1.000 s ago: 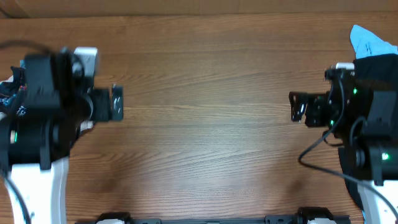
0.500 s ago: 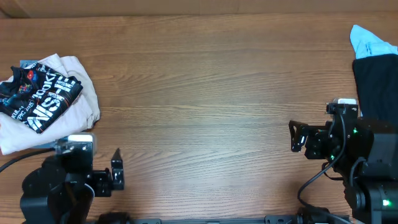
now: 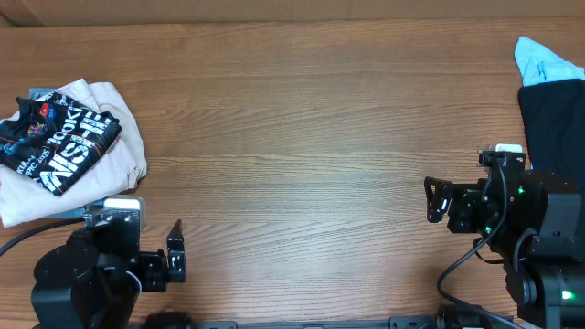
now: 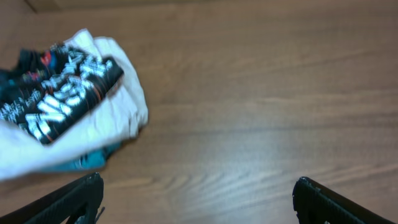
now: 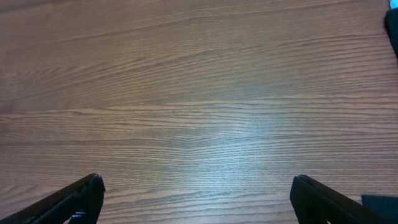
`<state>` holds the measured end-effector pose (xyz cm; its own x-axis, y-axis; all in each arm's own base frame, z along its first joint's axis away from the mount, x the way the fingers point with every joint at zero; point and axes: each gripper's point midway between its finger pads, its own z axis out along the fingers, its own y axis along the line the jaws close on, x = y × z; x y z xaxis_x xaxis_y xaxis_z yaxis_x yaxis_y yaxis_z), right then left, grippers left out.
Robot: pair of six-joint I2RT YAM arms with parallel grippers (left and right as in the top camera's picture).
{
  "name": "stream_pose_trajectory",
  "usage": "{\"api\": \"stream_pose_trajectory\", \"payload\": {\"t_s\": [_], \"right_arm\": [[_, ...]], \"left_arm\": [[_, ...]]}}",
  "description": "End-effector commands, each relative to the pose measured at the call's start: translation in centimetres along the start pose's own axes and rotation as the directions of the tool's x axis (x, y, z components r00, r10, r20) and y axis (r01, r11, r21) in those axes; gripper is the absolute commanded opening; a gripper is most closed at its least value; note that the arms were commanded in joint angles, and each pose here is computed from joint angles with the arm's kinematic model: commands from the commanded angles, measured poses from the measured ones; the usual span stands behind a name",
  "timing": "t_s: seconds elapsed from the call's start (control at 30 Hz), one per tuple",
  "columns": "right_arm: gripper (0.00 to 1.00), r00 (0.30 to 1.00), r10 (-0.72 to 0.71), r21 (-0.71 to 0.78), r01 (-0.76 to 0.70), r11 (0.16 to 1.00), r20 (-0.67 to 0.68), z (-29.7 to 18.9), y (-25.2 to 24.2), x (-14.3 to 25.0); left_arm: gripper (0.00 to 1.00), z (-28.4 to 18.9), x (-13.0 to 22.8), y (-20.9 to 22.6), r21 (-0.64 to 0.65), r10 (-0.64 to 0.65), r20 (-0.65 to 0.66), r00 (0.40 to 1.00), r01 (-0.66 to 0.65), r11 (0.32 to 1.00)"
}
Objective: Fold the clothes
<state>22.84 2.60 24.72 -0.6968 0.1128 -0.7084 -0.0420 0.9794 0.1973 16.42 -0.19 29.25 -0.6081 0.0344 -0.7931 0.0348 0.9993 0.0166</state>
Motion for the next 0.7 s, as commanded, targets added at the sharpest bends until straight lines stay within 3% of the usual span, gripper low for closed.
{"api": "stream_pose_trajectory", "payload": {"t_s": [0.0,0.37,0.5,0.67], "right_arm": [[1.00,1.000,0.005,0.010,-0.005,1.000,0.004,0.0,-0.2,0.1],[1.00,0.999,-0.006,0.014,0.005,1.000,0.044,-0.5,-0.4,1.6],[1.00,0.979,-0.034,-0.009,0.036,0.999,0.199,-0.4,-0.2,1.1],[1.00,0.895,-0.075,-0.061,0.113,0.992,0.441,0.3,0.7,0.2]], "left_arm": [[1.00,-0.1,1.1,-0.2,0.013,-0.008,-0.036,0.999,0.008,1.000],[1.00,-0.1,1.8,-0.3,0.014,-0.009,-0.067,0.998,0.010,1.000],[1.00,-0.1,1.8,-0.3,0.014,-0.009,-0.067,0.998,0.010,1.000],[1.00,-0.1,1.8,-0.3,0.014,-0.009,-0.067,0.998,0.010,1.000]]}}
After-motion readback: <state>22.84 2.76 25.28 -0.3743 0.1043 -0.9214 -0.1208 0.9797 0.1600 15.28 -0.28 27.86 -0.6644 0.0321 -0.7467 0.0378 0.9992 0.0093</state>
